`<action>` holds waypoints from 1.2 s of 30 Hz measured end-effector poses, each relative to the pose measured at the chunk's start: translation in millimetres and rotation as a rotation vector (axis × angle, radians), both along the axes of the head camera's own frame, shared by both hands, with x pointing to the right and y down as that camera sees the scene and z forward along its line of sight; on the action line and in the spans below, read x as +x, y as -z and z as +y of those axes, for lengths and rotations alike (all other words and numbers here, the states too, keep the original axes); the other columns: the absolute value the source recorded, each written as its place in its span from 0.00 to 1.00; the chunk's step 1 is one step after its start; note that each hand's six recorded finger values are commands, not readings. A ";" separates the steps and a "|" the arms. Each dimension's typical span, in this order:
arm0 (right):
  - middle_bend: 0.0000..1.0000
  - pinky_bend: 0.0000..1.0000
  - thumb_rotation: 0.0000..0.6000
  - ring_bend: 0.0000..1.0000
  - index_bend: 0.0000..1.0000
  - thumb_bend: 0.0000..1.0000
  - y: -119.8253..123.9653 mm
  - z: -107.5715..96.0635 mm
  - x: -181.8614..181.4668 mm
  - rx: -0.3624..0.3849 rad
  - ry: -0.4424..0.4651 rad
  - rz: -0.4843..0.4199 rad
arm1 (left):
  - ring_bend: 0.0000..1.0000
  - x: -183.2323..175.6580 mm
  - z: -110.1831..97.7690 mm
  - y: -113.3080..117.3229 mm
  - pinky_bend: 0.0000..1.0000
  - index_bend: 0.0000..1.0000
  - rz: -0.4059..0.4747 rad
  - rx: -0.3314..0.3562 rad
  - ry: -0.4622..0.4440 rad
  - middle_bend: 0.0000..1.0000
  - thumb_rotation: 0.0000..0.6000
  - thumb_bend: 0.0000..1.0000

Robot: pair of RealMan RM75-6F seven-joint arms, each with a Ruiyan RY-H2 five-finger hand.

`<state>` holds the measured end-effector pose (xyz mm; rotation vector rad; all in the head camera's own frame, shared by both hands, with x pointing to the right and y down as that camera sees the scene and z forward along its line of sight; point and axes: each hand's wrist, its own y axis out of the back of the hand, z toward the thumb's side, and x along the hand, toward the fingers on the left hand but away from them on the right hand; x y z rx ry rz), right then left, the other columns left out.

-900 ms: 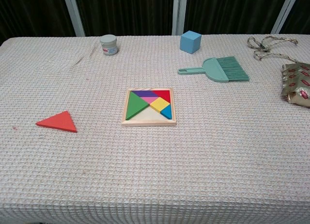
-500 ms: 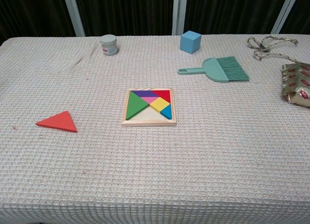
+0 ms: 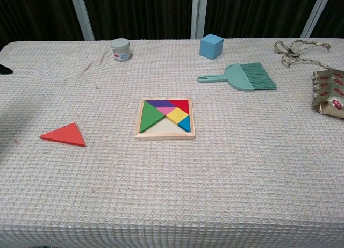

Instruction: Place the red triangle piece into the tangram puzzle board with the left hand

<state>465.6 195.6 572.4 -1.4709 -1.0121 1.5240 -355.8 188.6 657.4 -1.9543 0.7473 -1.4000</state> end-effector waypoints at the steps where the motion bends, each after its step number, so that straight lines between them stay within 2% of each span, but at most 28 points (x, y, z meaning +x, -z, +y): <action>1: 0.00 0.00 1.00 0.00 0.00 0.27 -0.1 -0.3 0.4 -0.001 0.001 0.002 | 0.00 7.9 0.5 -5.6 0.06 0.10 0.012 -0.015 -0.015 0.06 1.00 0.10; 8: 0.00 0.00 1.00 0.00 0.00 0.27 3.1 -1.5 4.0 0.013 -0.011 -0.008 | 0.00 53.3 0.7 -45.2 0.06 0.12 0.090 -0.102 -0.074 0.06 1.00 0.10; 15: 0.00 0.00 1.00 0.00 0.00 0.27 5.6 -2.3 11.4 0.023 -0.022 -0.008 | 0.00 75.4 -11.6 -64.8 0.06 0.19 0.092 -0.120 -0.098 0.06 1.00 0.11; 23: 0.00 0.00 1.00 0.00 0.00 0.27 3.5 -0.4 16.2 0.018 -0.034 -0.008 | 0.00 74.4 -18.4 -72.5 0.06 0.23 0.042 -0.130 -0.102 0.06 1.00 0.13; 36: 0.00 0.00 1.00 0.00 0.00 0.27 -0.3 0.6 15.3 0.008 -0.033 -0.008 | 0.00 69.1 -20.5 -66.0 0.06 0.30 0.017 -0.120 -0.087 0.06 1.00 0.19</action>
